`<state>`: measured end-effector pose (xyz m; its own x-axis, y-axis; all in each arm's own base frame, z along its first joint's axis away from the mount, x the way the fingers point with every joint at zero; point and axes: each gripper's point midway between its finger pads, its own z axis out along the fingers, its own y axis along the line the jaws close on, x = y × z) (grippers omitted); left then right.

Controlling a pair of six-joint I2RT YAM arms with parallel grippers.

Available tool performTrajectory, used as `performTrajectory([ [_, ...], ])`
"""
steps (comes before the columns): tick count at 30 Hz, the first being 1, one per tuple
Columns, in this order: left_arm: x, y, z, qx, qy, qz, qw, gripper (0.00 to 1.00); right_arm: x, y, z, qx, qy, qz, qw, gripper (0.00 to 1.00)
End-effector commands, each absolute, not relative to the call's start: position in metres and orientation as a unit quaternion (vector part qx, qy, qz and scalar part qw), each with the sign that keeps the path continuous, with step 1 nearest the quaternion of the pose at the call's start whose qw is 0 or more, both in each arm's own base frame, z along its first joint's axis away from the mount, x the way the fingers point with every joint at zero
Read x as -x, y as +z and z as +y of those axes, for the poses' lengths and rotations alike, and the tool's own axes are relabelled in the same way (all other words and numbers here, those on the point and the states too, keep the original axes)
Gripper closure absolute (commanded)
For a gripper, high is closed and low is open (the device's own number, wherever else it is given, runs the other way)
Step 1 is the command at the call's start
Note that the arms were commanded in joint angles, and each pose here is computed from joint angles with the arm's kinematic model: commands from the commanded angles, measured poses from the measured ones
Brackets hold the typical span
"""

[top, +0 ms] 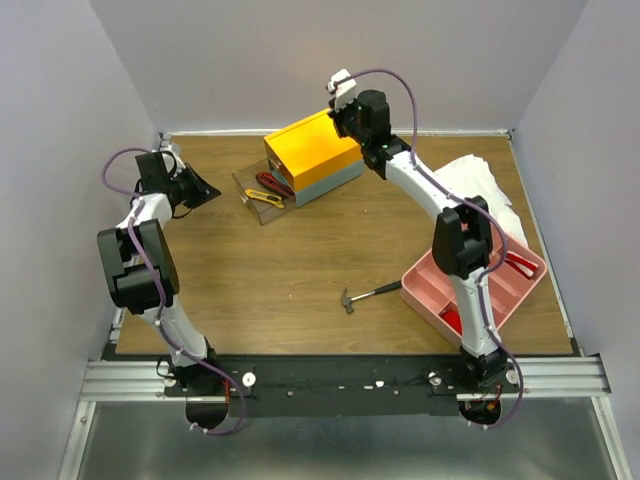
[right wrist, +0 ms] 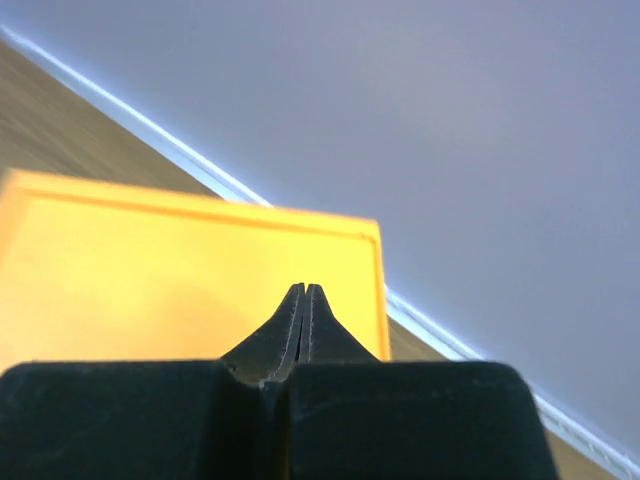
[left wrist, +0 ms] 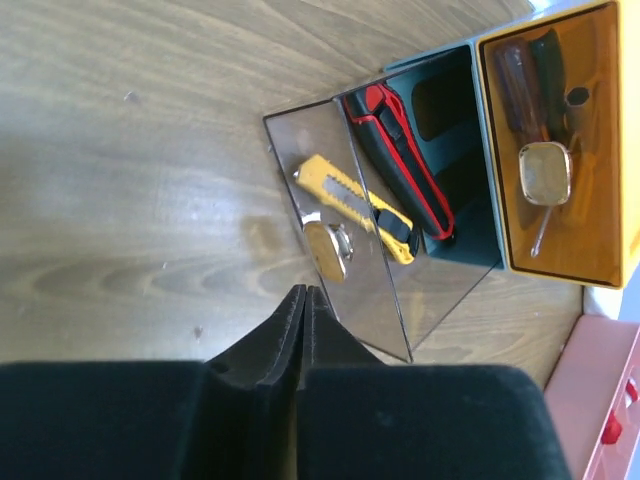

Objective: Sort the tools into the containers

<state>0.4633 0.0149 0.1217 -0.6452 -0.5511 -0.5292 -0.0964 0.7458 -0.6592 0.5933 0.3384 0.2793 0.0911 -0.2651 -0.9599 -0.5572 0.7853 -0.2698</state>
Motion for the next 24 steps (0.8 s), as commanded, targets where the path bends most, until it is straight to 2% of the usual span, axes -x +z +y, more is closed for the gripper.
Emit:
performTrajectory([
  [1, -0.483, 0.120, -0.005, 0.159, -0.337, 0.848, 0.377, 0.99, -0.623, 0.244, 0.316, 0.305, 0.035, 0.676, 0.670, 0.99],
  [13, -0.518, 0.100, -0.036, 0.151, -0.379, 0.840, 0.358, 1.00, -0.589, 0.163, 0.334, 0.389, 0.098, 0.727, 0.558, 0.99],
  [24, -0.550, 0.098, -0.107, 0.111, -0.431, 0.828, 0.341, 1.00, -0.554, 0.126, 0.347, 0.441, 0.119, 0.735, 0.501, 0.99],
])
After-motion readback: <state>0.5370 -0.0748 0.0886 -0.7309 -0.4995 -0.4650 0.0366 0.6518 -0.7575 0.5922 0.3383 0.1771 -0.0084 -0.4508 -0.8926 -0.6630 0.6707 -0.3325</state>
